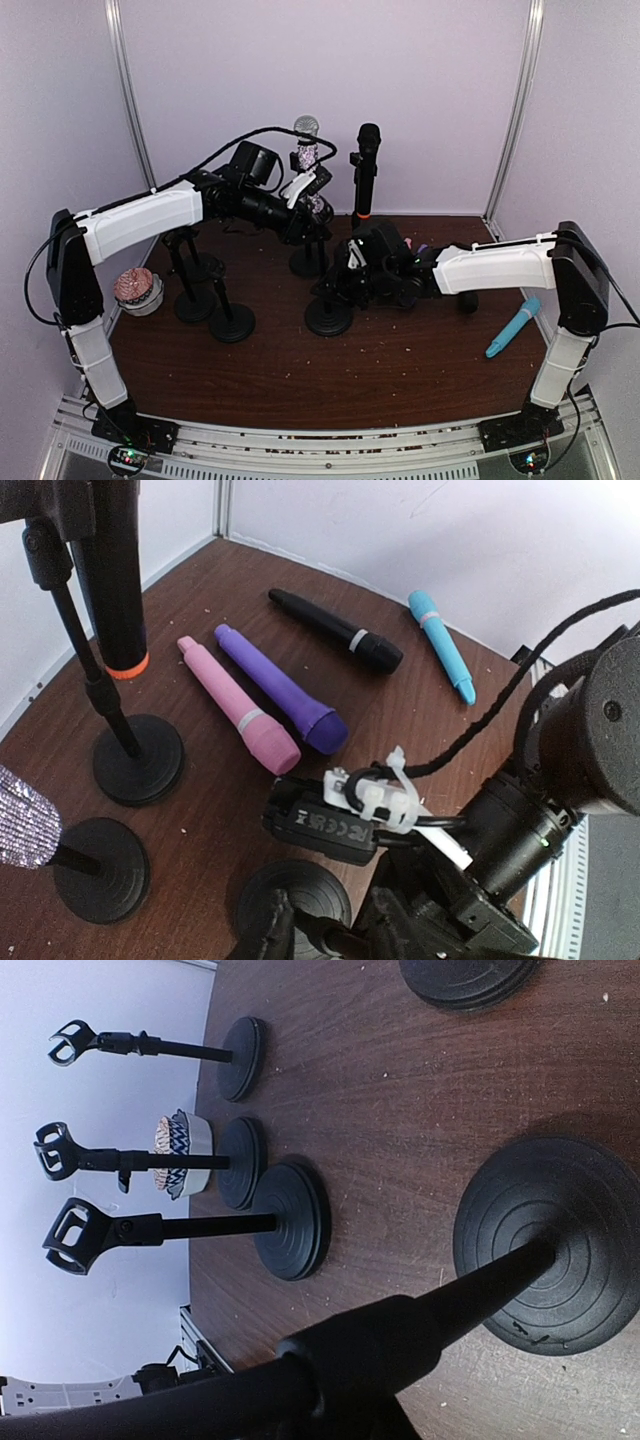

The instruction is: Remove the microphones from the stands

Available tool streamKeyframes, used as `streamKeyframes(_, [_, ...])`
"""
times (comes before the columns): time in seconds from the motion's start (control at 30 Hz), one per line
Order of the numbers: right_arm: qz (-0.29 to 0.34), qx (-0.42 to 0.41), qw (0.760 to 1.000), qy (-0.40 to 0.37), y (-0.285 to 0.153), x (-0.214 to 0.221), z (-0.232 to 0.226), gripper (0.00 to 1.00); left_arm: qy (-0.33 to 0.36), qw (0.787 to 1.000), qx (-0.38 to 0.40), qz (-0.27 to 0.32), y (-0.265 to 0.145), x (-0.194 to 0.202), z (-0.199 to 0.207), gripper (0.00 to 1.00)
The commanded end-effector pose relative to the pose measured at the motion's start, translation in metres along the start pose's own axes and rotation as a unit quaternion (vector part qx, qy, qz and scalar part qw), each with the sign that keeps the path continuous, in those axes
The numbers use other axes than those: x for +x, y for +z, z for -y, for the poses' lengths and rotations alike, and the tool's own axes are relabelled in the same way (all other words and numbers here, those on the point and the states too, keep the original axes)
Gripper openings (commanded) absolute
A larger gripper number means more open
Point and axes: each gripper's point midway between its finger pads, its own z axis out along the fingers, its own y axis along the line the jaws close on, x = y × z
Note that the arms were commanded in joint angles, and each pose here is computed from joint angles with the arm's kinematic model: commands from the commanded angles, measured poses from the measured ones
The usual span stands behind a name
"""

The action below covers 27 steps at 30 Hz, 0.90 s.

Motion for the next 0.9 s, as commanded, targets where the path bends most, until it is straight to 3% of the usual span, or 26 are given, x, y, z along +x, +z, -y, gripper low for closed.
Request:
streamKeyframes(0.0, [-0.045,0.251,0.967,0.002,-0.002,0.033,0.133,0.00,0.021,1.000,0.010,-0.004,0.002,-0.008,0.015,0.31])
streamKeyframes(0.43, [-0.039,0.318,0.946,-0.057,-0.018,0.018,0.135,0.00,0.030,0.999,0.001,-0.023,0.003,0.003,0.010,0.31])
streamKeyframes(0.87, [-0.038,0.419,0.897,-0.133,-0.033,0.009,0.172,0.00,0.027,0.999,0.014,-0.036,0.009,0.006,0.006,0.31])
